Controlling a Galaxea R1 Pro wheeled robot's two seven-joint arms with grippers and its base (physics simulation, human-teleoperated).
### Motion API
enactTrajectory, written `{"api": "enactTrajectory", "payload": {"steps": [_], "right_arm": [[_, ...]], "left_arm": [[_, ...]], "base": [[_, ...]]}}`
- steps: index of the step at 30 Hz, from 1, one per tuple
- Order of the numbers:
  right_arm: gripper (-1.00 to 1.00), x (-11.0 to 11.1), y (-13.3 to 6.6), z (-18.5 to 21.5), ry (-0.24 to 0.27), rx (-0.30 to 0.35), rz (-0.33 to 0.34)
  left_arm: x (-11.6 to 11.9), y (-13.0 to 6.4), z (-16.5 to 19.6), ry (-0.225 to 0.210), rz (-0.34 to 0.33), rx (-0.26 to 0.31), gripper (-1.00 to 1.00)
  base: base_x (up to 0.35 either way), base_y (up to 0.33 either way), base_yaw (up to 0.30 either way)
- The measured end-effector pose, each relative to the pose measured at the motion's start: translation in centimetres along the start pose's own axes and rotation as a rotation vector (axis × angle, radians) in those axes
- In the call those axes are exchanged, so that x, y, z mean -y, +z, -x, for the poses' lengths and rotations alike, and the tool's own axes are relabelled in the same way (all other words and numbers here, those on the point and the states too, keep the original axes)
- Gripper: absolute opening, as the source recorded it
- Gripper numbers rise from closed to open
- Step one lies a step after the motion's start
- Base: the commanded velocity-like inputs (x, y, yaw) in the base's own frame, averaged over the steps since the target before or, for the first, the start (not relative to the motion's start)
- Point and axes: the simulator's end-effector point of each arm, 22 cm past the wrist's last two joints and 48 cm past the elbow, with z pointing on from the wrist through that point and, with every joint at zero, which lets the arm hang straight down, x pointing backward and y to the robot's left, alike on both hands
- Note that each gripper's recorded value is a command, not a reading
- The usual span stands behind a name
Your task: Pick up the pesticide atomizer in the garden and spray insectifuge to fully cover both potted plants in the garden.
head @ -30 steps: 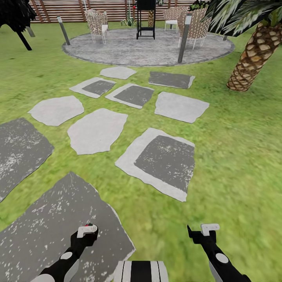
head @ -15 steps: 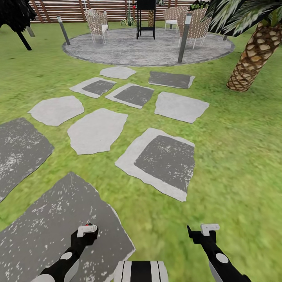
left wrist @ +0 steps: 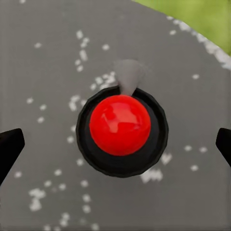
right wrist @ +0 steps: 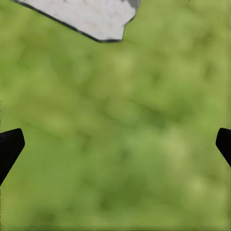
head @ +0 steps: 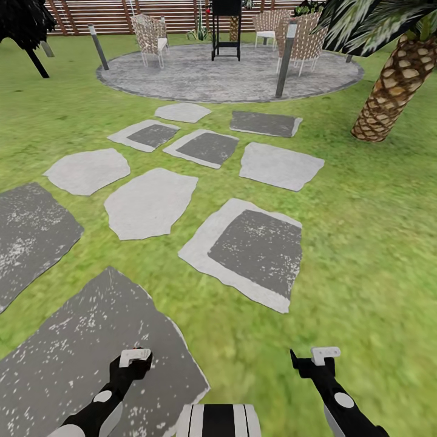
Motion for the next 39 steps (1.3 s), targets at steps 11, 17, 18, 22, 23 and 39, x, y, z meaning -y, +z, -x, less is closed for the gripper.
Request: {"api": "enactTrajectory", "payload": {"steps": [11,17,18,22,23,39], "right_arm": [[1.0,0.04,0.0,-0.03,0.0,-0.001,-0.001],[1.0,0.01,-0.01,-0.06,0.0,-0.001,-0.001],[1.0,0.02,0.0,-0.05,0.0,-0.001,-0.001],[1.0,0.03,0.0,-0.05,0.0,-0.001,-0.001],[1.0,0.04,0.0,-0.05,0.0,-0.001,-0.001],[1.0,0.06,0.01,0.02,0.0,0.0,-0.002]], "left_arm": [[0.06,0.0,0.02,0.001,-0.003,0.0,-1.0],[0.04,0.0,-0.02,0.002,-0.002,0.0,-1.0],[0.04,0.0,-0.01,0.002,-0.002,0.0,-1.0],[0.03,0.02,0.11,0.001,-0.001,0.002,-1.0],[0.03,0.04,0.18,0.001,-0.001,0.004,-1.0],[0.02,0.05,0.35,0.001,-0.001,0.009,-1.0]], "base": [[0.0,0.0,0.0],[0.0,0.0,0.0],[0.0,0.0,0.0],[0.0,0.0,0.0],[0.0,0.0,0.0],[0.0,0.0,0.0]]}}
